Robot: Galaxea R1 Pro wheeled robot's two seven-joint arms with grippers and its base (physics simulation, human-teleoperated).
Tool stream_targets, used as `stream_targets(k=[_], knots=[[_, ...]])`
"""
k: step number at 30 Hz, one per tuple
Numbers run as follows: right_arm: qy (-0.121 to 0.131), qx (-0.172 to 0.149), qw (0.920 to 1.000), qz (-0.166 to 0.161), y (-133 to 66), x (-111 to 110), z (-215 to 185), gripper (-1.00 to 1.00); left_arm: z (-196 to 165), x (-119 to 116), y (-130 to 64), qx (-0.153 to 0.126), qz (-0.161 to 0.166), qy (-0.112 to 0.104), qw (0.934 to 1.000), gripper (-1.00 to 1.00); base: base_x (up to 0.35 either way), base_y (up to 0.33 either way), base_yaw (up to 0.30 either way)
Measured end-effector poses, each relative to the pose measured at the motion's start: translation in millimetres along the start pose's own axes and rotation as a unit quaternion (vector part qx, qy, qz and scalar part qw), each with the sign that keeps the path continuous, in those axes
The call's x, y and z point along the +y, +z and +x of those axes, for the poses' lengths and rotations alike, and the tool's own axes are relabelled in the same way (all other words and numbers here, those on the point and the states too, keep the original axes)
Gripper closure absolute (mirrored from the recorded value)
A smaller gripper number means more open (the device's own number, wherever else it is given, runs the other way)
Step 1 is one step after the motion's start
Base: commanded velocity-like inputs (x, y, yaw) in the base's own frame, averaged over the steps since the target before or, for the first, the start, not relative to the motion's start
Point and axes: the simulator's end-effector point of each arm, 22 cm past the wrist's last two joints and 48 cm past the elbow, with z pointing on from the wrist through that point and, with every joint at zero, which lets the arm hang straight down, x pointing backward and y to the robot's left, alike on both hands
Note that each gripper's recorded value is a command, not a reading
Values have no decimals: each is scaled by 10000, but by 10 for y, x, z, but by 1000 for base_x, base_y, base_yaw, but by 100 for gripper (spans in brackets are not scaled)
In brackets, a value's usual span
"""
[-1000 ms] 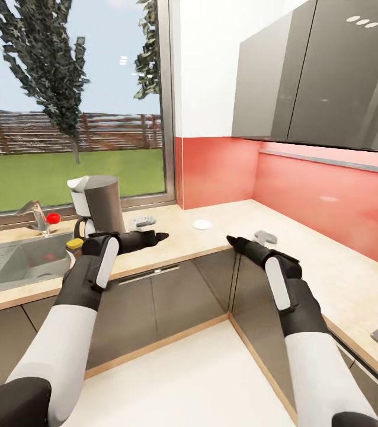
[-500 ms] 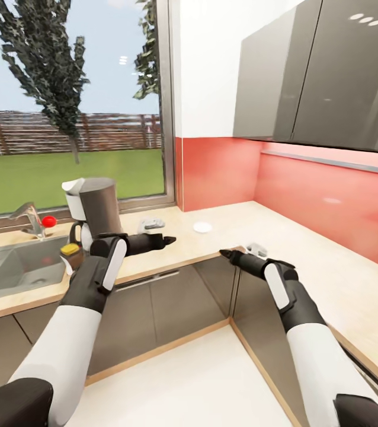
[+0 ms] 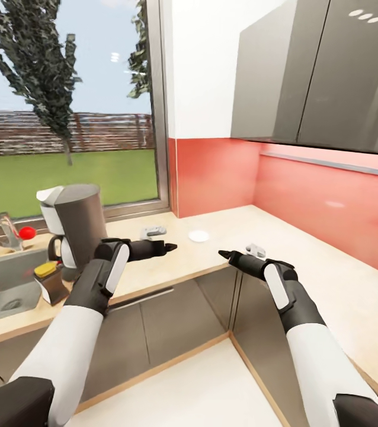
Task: Set up a coffee station on the kitchen countertop: keep the coffee maker on the countertop, move the bottle of coffee from the kitchen shelf to the counter next to the coffee maker, place a paper coffee filter on top of the coffee maker, put the saucer next to the coffee maker with the coffee cup on the saucer, and place the electric kettle next to the coffee maker.
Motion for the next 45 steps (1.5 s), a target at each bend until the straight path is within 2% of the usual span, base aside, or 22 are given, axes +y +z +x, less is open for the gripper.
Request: stream_targets(k=[35,45], knots=[[-10,23,10000,19,6,-12,16,-100,39,-1,14,33,18,-36,10000,-100,336,0,-17],[-9,26,10000,22,10,-19,16,-100,75,11,26,55,15,-52,10000,-100,56,0,0]])
